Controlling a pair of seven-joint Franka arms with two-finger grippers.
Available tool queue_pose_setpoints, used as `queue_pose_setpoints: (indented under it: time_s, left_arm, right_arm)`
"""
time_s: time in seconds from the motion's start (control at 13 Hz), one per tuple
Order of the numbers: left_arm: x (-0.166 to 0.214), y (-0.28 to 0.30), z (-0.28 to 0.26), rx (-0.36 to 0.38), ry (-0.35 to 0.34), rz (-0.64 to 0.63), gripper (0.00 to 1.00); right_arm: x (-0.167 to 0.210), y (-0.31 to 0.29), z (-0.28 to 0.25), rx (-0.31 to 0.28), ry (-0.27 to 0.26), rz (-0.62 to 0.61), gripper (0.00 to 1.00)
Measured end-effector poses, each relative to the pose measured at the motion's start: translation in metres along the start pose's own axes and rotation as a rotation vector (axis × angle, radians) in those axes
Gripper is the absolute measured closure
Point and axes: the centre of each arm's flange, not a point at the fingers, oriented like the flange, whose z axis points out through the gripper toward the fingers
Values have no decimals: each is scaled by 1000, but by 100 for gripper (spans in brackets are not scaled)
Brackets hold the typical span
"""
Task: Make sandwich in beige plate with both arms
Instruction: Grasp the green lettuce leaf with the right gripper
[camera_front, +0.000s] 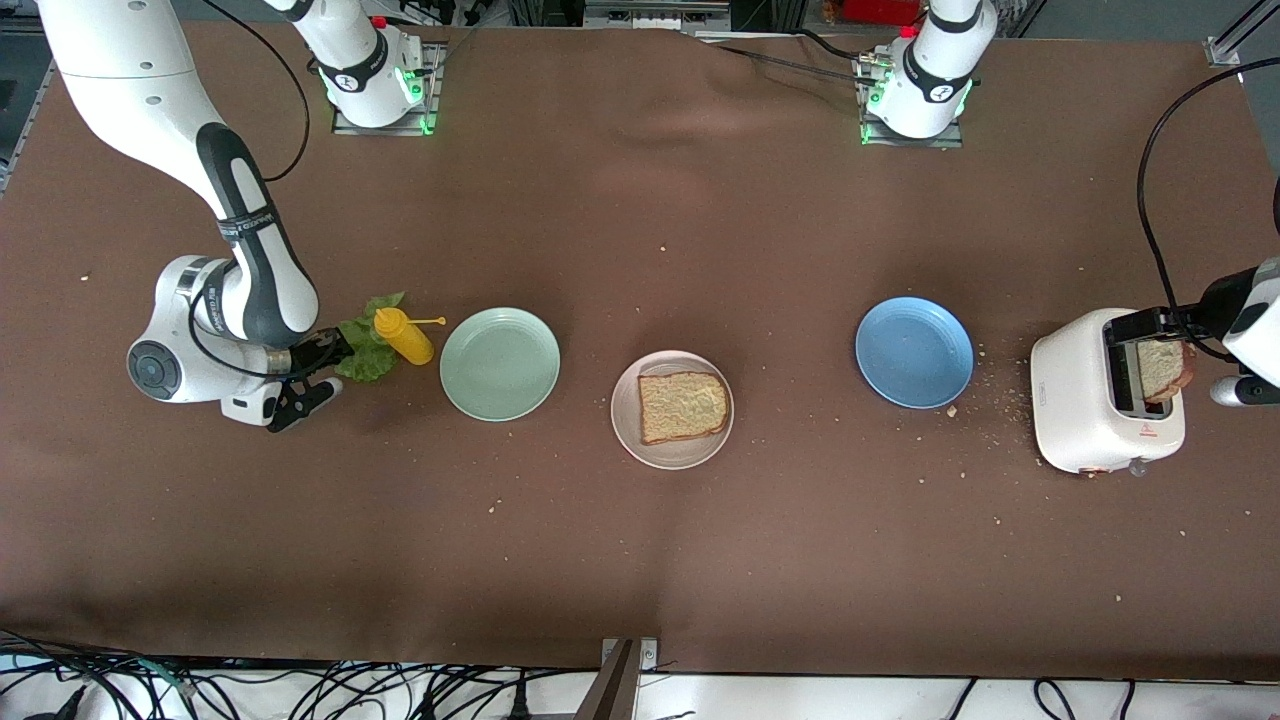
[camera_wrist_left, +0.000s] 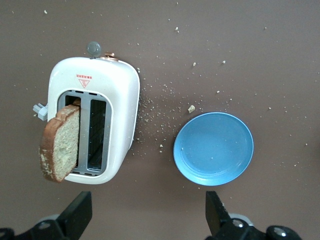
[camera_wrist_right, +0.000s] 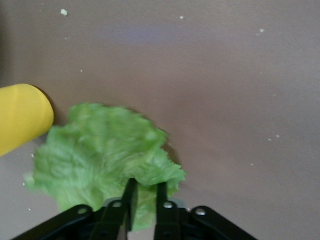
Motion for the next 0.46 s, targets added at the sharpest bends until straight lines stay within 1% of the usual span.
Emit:
queue_pose_setpoints:
  time_s: [0.08, 0.23, 0.46]
  left_arm:
    - [0, 0, 0, 0, -1, 0, 0]
    - [1, 0, 1, 0, -2, 0, 0]
    - [2, 0, 3, 0, -6, 0, 0]
  right_arm:
    - [2, -4, 0, -8, -7, -2, 90]
    - [4, -7, 1, -26, -21, -3, 95]
    - [6, -9, 0, -44, -33, -6, 97]
